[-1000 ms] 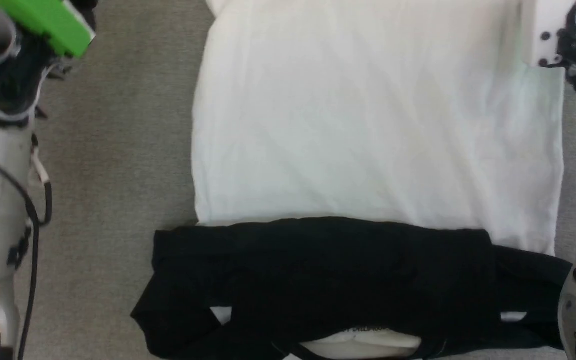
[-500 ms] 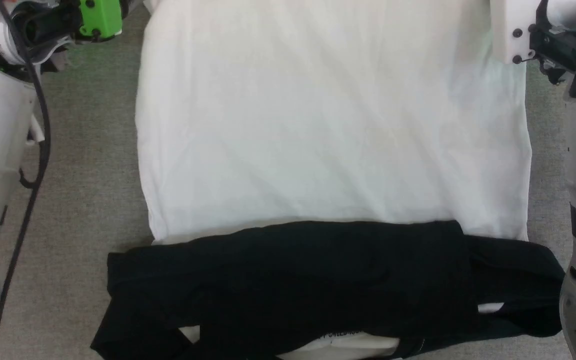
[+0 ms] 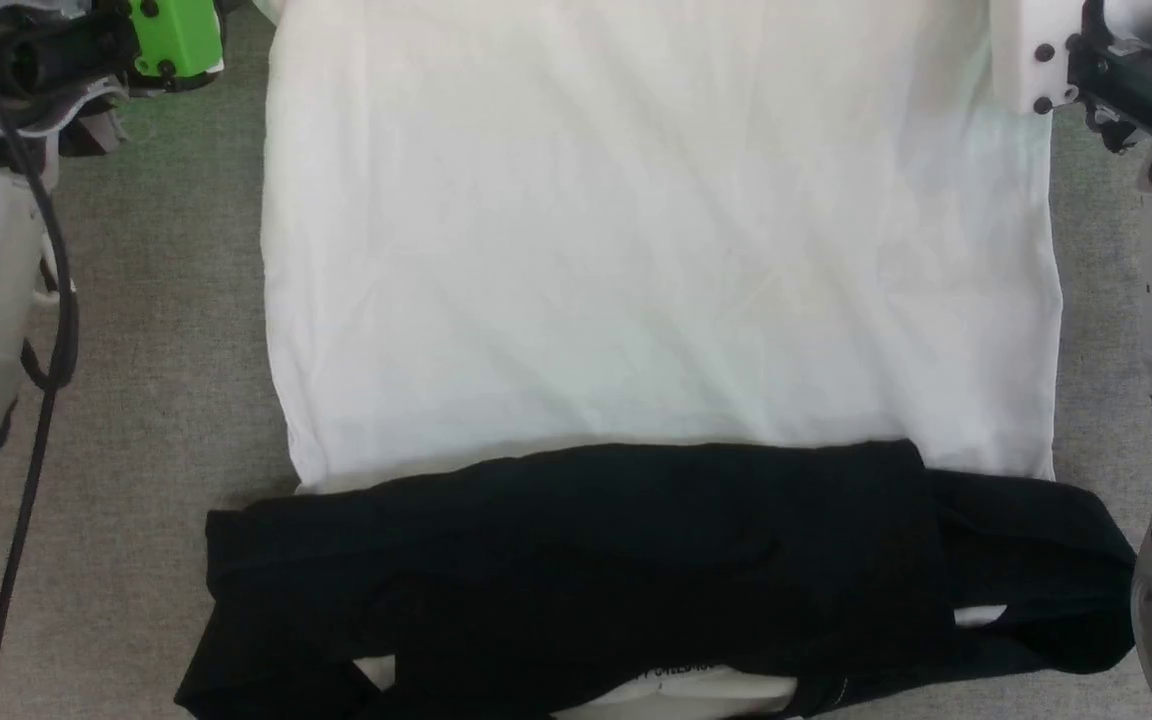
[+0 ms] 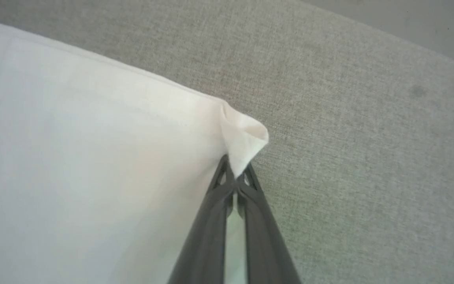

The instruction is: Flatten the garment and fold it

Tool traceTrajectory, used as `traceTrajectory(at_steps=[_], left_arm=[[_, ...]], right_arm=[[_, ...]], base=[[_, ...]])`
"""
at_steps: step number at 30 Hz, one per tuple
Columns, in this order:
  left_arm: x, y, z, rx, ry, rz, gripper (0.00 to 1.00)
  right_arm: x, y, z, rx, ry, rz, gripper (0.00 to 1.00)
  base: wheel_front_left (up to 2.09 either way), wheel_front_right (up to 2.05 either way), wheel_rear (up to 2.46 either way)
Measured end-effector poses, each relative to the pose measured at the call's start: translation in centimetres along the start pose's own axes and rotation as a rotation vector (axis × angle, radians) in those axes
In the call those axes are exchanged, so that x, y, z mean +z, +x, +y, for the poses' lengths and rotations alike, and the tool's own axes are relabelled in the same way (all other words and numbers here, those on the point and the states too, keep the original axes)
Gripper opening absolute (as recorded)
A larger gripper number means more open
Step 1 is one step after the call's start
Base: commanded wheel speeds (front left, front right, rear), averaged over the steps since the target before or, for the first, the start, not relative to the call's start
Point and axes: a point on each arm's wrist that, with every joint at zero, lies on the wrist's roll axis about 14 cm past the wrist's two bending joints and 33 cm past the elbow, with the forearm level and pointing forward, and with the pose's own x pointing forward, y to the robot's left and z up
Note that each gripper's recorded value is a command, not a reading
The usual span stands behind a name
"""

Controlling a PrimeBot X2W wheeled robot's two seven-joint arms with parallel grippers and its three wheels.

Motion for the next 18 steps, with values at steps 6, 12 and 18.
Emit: traceTrajectory(at_steps=[6, 12, 18], left_arm=[[2.8, -2.1, 0.4, -0.002, -0.001, -0.18, 0.0], [7.4, -5.5, 1.2, 0.034, 0.052, -0.424, 0.0], [11.5, -8.9, 1.4, 0.063, 0.116, -0.616, 0.0]], right_arm=[[1.3, -1.0, -0.5, -0.013, -0.001, -0.065, 0.0], [5.2, -3.0, -0.6, -0.026, -0.015, -0.223, 0.0], [9.4, -5.4, -0.8, -0.055, -0.048, -0.392, 0.0]], base=[[0.0, 0.0, 0.0], [0.0, 0.0, 0.0], [0.0, 0.0, 0.0]])
